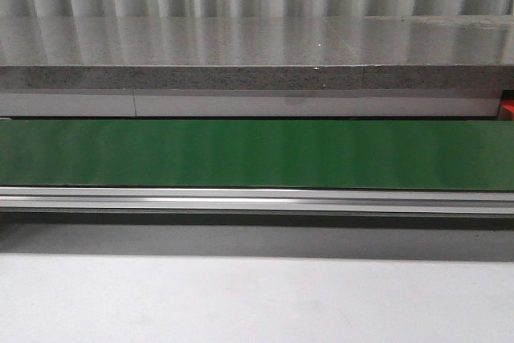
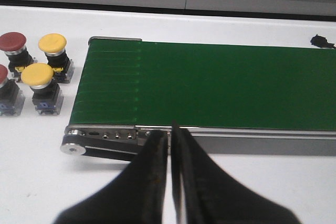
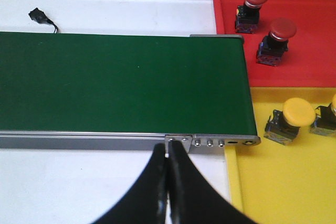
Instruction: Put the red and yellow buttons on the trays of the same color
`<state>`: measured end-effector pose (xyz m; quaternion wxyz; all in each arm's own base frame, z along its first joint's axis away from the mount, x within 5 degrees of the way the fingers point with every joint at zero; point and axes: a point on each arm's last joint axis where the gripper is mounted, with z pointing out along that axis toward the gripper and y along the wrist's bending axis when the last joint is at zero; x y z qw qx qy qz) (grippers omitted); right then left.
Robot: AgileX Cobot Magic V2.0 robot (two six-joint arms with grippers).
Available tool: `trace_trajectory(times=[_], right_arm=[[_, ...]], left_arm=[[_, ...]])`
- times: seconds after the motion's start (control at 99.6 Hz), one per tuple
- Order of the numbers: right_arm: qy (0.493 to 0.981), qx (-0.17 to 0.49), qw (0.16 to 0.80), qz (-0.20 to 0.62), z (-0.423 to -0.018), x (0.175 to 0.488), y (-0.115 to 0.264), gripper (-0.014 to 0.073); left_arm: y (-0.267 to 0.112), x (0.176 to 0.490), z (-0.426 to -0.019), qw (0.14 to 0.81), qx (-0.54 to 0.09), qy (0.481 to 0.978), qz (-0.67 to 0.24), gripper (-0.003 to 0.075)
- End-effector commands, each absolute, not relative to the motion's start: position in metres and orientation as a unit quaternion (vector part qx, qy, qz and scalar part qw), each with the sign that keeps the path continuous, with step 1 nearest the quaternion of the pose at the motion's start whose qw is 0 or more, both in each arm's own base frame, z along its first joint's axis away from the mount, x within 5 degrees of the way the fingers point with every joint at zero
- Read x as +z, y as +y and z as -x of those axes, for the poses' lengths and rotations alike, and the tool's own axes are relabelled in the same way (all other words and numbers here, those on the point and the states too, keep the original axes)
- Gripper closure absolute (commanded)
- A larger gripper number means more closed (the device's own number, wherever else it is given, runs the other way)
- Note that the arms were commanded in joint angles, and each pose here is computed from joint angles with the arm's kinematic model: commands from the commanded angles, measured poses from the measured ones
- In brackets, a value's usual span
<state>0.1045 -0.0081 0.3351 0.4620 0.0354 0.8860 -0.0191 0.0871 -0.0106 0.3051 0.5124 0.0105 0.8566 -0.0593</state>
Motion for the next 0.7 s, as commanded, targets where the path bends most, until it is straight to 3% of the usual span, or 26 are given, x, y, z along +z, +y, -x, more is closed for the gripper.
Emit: trace_trajectory(times=[0.0, 0.01, 0.692], right_arm=[[0.867, -0.025, 0.497, -0.031, -0.1068, 0.347, -0.0087, 0.0719], [0.867, -0.025, 0.497, -0.031, -0.1068, 0.347, -0.0087, 0.0719], [0.867, -0.025, 0.497, -0.031, -0.1068, 0.347, -0.0087, 0.0719]], left_arm=[[-0.0117, 0.3183, -0.0899, 0.548, -0.069, 0.833, -0.008, 0.0521], [-0.0129, 0.3151, -0.0883, 0.531, -0.076, 0.844, -0.009, 0.0373], [-0.0142, 0.3176, -0.0892, 0.542, -0.091, 0.836, 0.001, 0.0357]])
